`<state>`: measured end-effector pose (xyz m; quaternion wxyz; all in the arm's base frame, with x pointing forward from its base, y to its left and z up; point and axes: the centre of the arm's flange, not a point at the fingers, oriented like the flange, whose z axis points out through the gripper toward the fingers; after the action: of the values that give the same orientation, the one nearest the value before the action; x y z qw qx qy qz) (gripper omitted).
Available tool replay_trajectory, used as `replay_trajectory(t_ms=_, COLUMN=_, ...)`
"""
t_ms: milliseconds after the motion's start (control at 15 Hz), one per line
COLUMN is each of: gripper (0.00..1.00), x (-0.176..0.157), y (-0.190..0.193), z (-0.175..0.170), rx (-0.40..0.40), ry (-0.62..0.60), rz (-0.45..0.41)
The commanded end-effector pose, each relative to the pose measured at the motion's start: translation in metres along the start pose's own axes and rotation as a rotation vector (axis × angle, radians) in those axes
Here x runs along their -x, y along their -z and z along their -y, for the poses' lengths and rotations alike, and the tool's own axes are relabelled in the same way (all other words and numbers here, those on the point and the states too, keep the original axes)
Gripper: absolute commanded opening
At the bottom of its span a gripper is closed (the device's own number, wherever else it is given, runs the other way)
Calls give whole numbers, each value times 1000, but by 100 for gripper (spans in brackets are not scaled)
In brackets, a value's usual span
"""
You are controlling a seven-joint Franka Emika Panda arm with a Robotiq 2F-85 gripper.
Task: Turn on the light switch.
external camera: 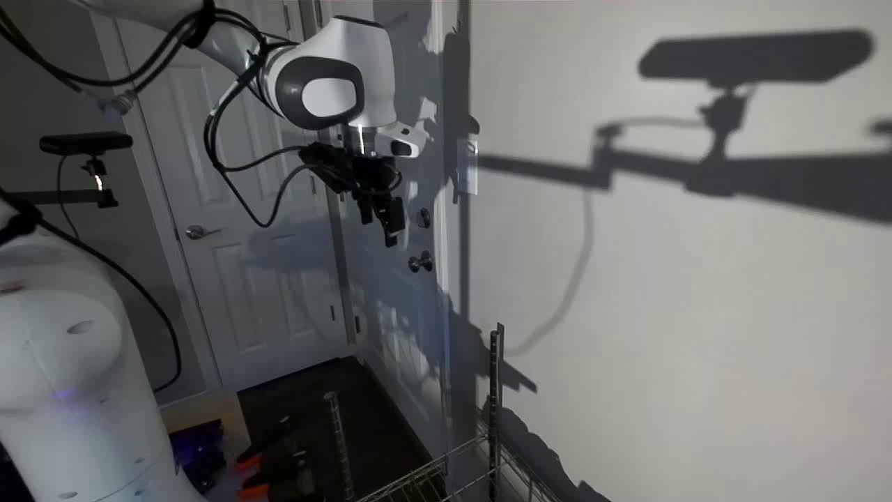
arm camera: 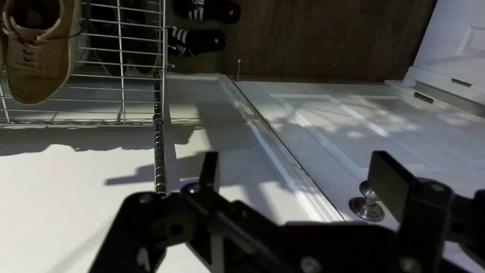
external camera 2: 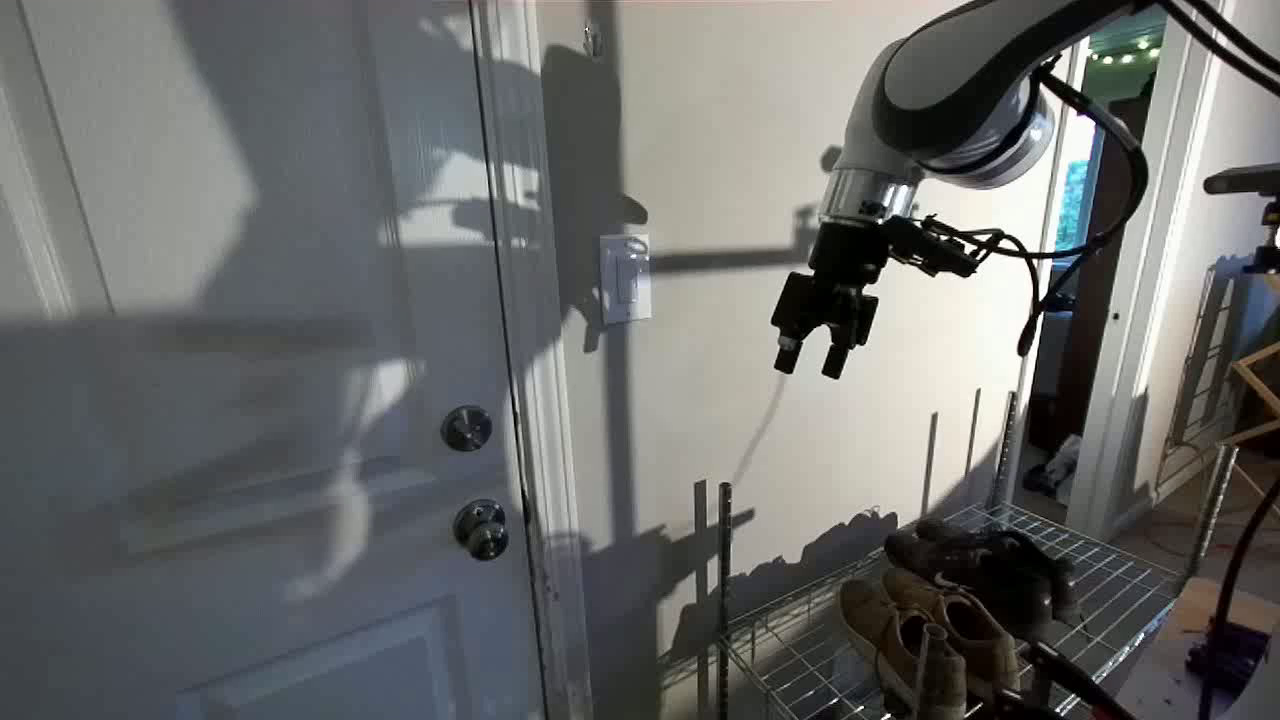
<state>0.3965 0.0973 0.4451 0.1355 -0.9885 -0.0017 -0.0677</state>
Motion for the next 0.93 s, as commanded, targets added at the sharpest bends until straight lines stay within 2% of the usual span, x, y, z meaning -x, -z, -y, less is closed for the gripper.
replay_trajectory(t_ms=0, gripper=100, x=0, y=0, z=0, rx=0, ry=0, rz=0)
replay_trajectory(t_ms=667, gripper=100, x=0, y=0, z=0, rx=0, ry=0, rz=0)
replay_trajectory(t_ms=867, gripper=100, x=2, y=-7, z=-2, rx=42, ry=37, rz=-42)
